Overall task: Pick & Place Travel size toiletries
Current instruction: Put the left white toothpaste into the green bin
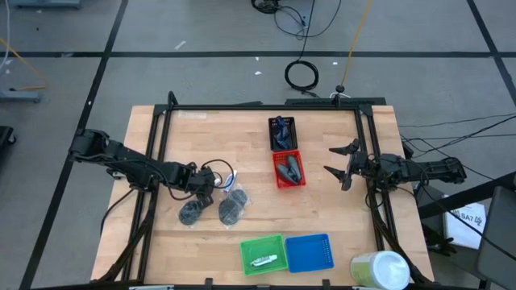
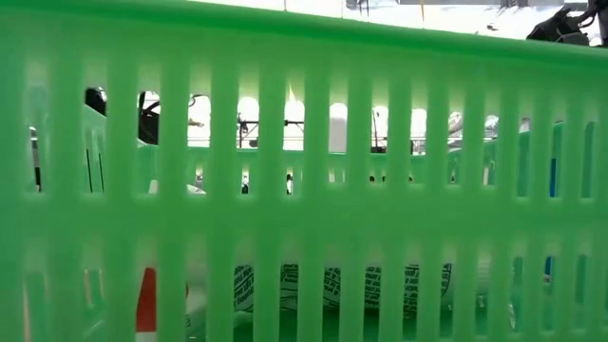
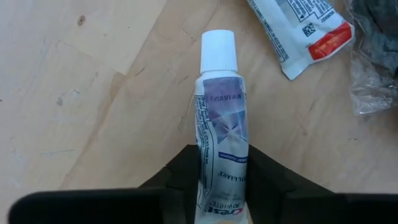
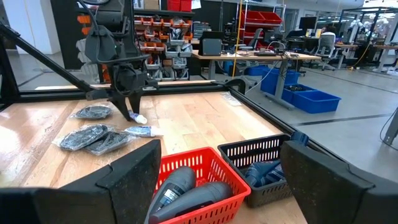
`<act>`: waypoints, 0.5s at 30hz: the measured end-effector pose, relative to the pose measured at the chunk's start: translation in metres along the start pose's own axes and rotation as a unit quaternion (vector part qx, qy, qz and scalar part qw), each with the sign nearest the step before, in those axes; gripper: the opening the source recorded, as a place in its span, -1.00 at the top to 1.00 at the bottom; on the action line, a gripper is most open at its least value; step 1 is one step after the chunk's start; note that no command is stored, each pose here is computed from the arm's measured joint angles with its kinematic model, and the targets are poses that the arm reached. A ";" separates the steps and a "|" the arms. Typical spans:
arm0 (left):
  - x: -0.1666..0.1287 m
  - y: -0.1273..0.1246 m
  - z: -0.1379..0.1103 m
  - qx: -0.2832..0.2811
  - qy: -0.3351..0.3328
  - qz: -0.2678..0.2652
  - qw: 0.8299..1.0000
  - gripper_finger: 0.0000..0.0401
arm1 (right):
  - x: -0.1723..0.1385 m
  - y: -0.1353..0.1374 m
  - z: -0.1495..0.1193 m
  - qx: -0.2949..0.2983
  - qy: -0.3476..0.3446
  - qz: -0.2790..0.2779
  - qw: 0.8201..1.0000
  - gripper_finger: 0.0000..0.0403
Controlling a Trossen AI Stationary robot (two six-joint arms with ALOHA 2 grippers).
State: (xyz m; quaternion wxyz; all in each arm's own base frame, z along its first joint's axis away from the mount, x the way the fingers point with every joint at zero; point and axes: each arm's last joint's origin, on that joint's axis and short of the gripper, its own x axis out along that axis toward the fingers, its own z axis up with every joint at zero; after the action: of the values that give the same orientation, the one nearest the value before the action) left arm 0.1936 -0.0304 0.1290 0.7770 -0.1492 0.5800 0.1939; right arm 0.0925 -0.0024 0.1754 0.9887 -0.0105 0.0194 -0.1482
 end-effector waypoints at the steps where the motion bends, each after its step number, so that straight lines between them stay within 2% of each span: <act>1: 0.000 0.000 0.000 0.000 0.000 0.000 1.000 0.55 | 0.000 0.000 0.000 0.000 0.000 0.000 1.000 -0.58; 7: 0.000 0.000 0.000 -0.002 -0.001 0.002 1.000 0.67 | 0.000 0.000 0.000 0.000 0.000 0.000 1.000 -0.58; 15: 0.000 0.000 0.000 -0.005 -0.001 0.002 1.000 0.71 | 0.000 0.000 0.000 0.000 0.000 0.000 1.000 -0.58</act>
State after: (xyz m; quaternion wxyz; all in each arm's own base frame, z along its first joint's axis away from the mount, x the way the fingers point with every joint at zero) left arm 0.1936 -0.0301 0.1289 0.7765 -0.1523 0.5783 0.1984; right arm 0.0925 -0.0025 0.1754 0.9887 -0.0105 0.0194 -0.1484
